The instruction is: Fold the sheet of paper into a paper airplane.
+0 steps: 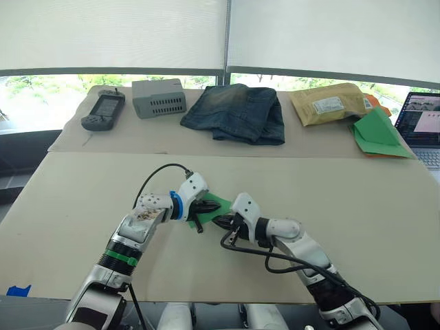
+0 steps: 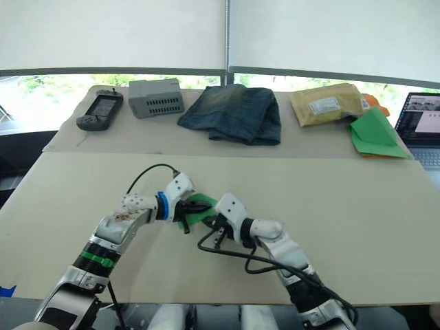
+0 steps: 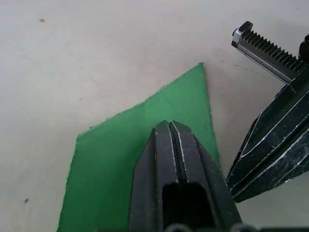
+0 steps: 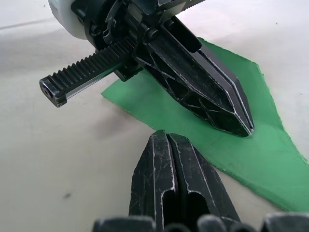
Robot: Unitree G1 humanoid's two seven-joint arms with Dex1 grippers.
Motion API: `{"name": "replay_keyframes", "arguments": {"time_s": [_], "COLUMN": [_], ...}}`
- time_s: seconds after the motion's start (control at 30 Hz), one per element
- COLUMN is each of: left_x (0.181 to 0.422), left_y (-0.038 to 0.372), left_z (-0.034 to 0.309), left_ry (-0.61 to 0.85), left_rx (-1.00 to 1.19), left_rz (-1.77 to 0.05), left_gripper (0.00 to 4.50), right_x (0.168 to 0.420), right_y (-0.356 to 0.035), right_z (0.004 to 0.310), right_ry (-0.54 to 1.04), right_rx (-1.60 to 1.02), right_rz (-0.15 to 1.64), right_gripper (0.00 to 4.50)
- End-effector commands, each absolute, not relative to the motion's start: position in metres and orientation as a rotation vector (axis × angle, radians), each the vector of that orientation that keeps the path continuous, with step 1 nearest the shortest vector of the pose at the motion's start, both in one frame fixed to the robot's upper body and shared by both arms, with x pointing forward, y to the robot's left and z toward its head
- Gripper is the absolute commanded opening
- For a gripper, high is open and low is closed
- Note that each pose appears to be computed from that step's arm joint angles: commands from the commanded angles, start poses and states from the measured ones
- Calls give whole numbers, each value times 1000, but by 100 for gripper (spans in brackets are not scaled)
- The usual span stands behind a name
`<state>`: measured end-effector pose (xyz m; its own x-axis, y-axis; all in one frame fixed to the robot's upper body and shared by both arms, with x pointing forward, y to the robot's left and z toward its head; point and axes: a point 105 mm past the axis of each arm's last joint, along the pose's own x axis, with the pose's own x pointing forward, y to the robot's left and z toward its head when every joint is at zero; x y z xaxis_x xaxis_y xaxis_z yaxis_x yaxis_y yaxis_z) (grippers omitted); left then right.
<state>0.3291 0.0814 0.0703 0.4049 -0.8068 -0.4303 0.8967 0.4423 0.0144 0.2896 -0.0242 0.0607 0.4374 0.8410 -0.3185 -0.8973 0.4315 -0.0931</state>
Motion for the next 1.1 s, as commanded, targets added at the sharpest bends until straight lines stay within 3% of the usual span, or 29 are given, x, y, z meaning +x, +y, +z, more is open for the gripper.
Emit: {"name": "replay_keyframes", "arguments": {"time_s": [0.03,0.17,0.43,1.1], "left_x": [322,322,324,325], "left_y": [83,87,85,85], "left_z": [62,62,62,63], "left_ry": [436,440,433,419], "left_rx": [266,269,266,258], "left_rz": [-1103,-1099,-1093,-1074], "left_gripper": [0,0,0,0], "right_x": [290,291,299,353], "right_y": [-31,-50,-83,-51], "right_z": [57,77,83,86], "right_ry": [287,282,371,291], "right_rx": [-284,-279,-313,-364], "right_rz": [1068,1005,879,932], "right_gripper": [5,5,5,5]}}
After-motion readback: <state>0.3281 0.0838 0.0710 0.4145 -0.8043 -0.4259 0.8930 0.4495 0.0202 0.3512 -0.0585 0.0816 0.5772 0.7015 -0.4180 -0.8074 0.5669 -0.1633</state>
